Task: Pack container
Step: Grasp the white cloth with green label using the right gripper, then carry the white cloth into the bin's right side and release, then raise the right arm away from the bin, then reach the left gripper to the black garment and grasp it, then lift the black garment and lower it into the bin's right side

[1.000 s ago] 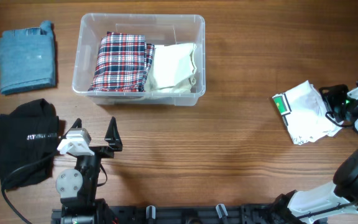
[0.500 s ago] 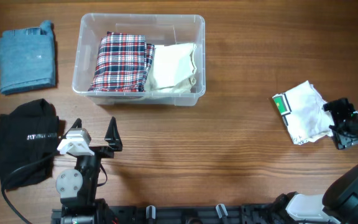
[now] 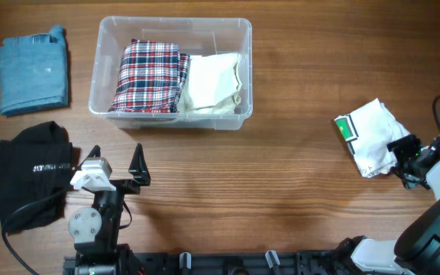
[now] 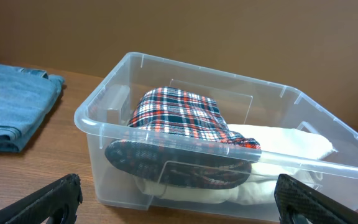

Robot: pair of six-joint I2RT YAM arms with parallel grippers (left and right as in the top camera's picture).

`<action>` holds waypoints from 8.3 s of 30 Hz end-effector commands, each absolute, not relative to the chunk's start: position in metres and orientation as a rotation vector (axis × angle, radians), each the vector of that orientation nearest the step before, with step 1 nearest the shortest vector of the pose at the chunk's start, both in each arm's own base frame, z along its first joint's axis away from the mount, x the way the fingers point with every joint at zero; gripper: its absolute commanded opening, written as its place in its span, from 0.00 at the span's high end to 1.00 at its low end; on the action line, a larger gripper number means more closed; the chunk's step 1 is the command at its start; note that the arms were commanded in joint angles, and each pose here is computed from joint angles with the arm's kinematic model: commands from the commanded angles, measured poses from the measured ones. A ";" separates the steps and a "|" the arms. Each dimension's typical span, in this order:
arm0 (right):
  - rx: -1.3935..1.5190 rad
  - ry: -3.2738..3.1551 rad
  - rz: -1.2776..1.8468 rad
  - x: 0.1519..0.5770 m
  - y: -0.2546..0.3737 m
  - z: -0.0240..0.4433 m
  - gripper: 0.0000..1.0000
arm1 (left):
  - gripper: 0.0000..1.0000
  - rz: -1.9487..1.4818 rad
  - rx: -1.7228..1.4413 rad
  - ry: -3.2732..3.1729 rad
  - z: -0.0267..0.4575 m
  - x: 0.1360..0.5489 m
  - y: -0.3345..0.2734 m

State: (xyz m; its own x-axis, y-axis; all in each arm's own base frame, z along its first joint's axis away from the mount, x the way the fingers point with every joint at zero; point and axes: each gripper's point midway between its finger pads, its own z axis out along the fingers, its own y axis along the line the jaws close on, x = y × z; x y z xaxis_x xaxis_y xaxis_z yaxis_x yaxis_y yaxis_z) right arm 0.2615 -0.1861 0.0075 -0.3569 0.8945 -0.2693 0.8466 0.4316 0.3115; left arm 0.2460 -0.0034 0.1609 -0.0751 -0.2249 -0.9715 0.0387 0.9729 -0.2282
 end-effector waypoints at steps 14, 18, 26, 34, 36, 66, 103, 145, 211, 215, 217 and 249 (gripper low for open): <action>1.055 2.174 0.657 0.322 -0.132 0.036 0.96 | 0.00 -0.205 -0.131 1.634 0.159 0.246 -0.004; 0.793 2.123 0.886 0.359 -0.097 0.088 0.96 | 0.00 -0.205 -0.131 1.634 0.159 0.246 -0.004; 0.106 2.044 1.221 0.415 0.035 0.214 0.96 | 0.00 -0.205 -0.131 1.634 0.159 0.246 -0.004; -0.370 1.833 1.288 0.419 0.154 0.356 0.96 | 0.00 -0.205 -0.131 1.634 0.159 0.246 -0.004; -0.355 1.837 1.277 0.421 0.173 0.362 0.96 | 0.00 -0.205 -0.131 1.634 0.159 0.246 -0.004; 1.281 1.690 1.002 0.465 0.294 0.205 0.96 | 0.00 -0.205 -0.131 1.634 0.159 0.246 -0.004; 0.140 1.906 0.234 0.404 0.246 0.313 0.00 | 0.00 -0.205 -0.131 1.634 0.159 0.246 -0.004; 0.332 1.910 0.144 0.450 0.098 0.364 0.00 | 0.00 -0.205 -0.131 1.634 0.159 0.246 -0.004; 0.622 2.114 -0.071 0.432 -0.004 0.298 0.00 | 0.00 0.671 -0.958 2.878 0.044 0.255 0.181; 0.623 2.114 -0.071 0.432 -0.004 0.298 0.00 | 0.00 0.679 -0.783 2.944 0.021 0.270 0.187; 0.623 2.114 -0.071 0.432 -0.004 0.298 0.00 | 0.00 0.679 -0.676 3.004 0.006 0.272 0.187; 0.623 2.114 -0.071 0.432 -0.004 0.298 0.00 | 0.96 0.305 -1.013 2.720 0.260 0.327 0.169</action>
